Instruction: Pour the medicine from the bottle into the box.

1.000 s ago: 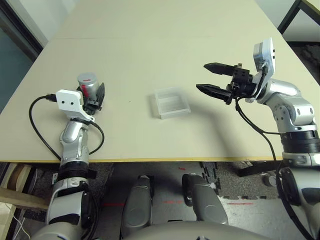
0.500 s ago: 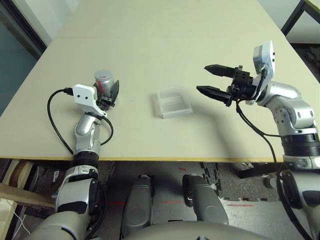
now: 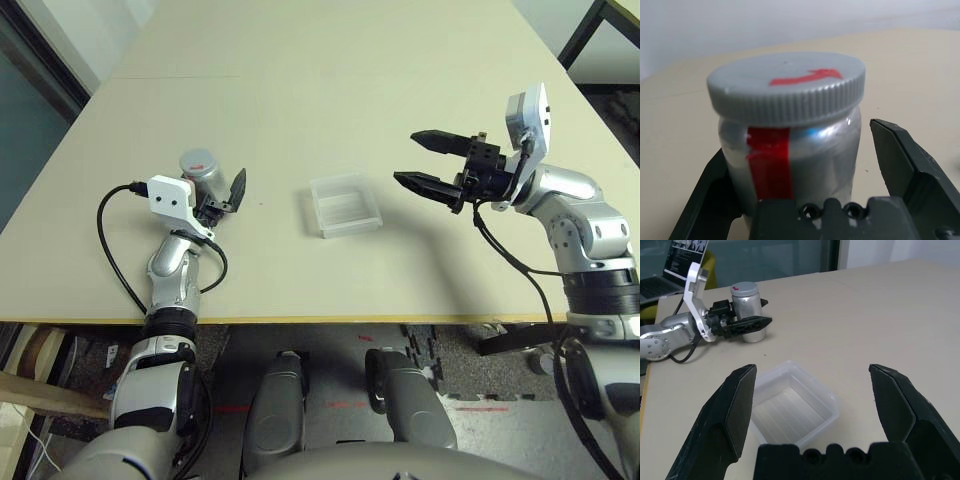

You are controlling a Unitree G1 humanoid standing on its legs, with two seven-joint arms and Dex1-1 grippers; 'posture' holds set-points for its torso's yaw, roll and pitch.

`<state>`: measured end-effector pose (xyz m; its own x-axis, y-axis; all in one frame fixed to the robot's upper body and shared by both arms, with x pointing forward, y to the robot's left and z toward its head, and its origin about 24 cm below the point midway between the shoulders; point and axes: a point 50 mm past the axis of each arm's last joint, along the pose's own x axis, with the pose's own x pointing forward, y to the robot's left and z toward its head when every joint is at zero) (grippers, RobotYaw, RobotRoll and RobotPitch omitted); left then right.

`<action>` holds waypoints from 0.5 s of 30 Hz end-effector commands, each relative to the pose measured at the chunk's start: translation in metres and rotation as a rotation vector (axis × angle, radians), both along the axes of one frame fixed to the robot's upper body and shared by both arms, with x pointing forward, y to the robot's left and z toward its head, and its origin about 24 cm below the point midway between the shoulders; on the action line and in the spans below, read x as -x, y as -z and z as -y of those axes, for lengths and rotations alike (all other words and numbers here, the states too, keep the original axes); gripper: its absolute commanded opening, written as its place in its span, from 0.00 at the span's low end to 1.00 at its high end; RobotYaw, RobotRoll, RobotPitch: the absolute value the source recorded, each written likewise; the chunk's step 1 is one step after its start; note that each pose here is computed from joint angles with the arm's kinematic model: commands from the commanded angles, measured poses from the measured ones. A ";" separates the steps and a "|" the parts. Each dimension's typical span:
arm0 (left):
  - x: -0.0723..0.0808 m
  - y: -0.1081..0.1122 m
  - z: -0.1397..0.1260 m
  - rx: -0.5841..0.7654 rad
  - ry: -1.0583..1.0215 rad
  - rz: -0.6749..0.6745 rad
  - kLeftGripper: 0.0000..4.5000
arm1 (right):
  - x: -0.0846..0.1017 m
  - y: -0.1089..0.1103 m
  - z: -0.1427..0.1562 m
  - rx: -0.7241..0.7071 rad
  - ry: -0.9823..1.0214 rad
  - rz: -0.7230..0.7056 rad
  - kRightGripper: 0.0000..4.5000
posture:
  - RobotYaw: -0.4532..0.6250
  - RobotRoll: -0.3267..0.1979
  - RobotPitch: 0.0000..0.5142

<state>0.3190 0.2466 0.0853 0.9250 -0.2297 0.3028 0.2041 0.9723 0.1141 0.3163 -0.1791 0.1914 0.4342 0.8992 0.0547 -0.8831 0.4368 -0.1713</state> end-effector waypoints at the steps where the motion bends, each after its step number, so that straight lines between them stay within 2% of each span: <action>1: 0.010 0.010 -0.004 0.010 -0.006 -0.046 1.00 | -0.001 0.001 -0.004 0.008 -0.015 0.009 1.00 | 0.41 0.62 0.35; 6: 0.017 0.005 -0.008 0.008 -0.016 -0.044 1.00 | -0.003 0.003 -0.006 0.007 -0.025 0.008 1.00 | 0.43 0.62 0.34; 15: 0.014 -0.003 -0.011 0.000 -0.029 -0.067 1.00 | -0.005 0.005 -0.009 0.009 -0.036 0.013 1.00 | 0.44 0.62 0.32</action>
